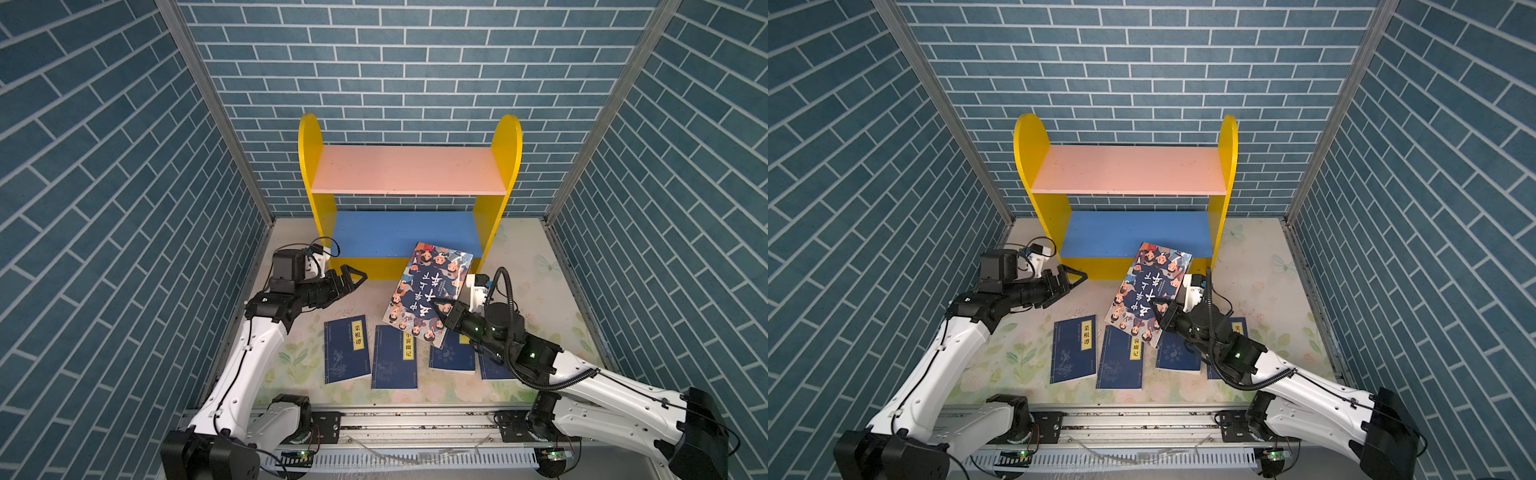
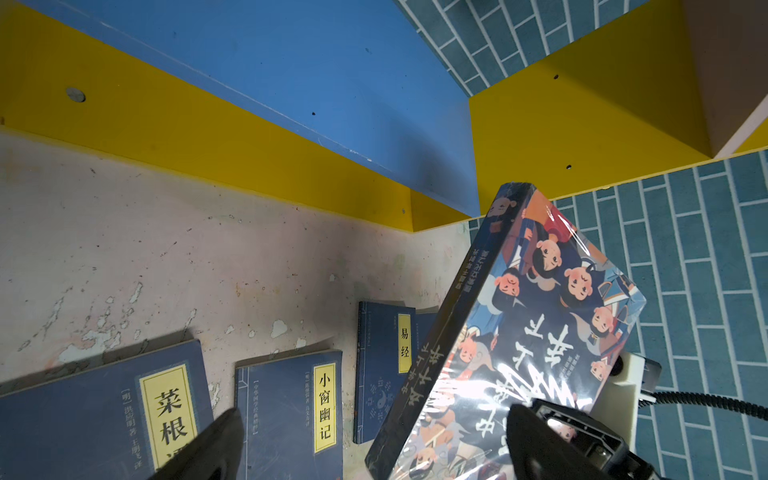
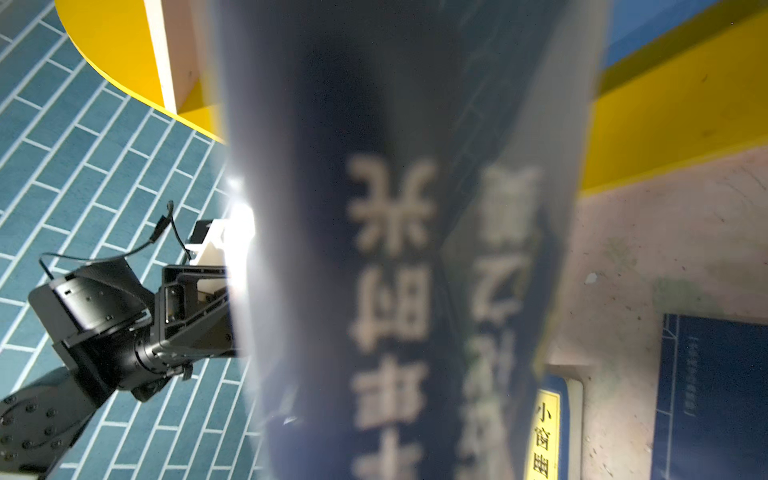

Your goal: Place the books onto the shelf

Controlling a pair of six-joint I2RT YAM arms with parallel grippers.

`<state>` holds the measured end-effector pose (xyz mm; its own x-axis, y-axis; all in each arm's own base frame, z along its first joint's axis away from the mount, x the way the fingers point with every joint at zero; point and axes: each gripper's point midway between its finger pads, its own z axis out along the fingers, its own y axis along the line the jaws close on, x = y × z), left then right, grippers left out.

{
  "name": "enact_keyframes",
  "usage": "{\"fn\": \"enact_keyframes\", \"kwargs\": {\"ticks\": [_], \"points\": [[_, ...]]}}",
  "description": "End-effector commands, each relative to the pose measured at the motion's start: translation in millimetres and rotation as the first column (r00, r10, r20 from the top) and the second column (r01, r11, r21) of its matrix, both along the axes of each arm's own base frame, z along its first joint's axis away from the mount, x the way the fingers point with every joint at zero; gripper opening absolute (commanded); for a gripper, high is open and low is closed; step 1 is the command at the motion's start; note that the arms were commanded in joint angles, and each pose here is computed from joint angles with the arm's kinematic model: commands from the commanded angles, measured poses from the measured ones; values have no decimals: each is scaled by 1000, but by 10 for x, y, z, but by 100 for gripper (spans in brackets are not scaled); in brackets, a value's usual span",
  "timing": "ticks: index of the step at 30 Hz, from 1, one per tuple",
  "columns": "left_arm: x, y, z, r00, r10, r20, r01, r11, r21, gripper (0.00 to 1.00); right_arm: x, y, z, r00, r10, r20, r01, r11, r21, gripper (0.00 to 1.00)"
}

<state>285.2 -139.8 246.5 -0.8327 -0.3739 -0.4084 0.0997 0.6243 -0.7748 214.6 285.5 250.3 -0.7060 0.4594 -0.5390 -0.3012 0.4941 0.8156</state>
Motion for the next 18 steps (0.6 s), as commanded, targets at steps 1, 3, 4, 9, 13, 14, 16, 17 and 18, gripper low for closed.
{"fn": "enact_keyframes", "kwargs": {"ticks": [1,3,4,9,13,14,16,17,18], "points": [[-5,-89,102,997,-28,72,33,997,-65,100,91,10,1089,976,-63,210,7,966,257,0],[-86,-166,128,993,-78,87,86,992,-92,100,112,39,1164,974,-68,217,5,960,280,0],[-143,-209,134,990,-107,90,117,987,-112,100,124,46,1201,973,-74,220,6,956,293,0],[-361,-257,45,984,-159,79,169,975,-145,100,203,26,1291,966,-123,226,43,943,330,0],[-447,-353,-17,979,-197,46,202,957,-209,100,267,-3,1287,961,-168,218,78,926,370,0],[-464,-376,-33,978,-204,45,209,954,-215,100,278,-16,1302,959,-180,221,85,920,382,0],[-493,-430,-55,975,-218,52,224,945,-237,100,301,-34,1315,955,-199,220,100,915,392,0],[-509,-468,-65,972,-227,54,233,941,-246,100,312,-46,1319,953,-208,219,109,913,393,0],[-522,-501,-71,970,-235,56,242,937,-251,100,320,-58,1327,951,-217,220,116,911,397,0]]}}
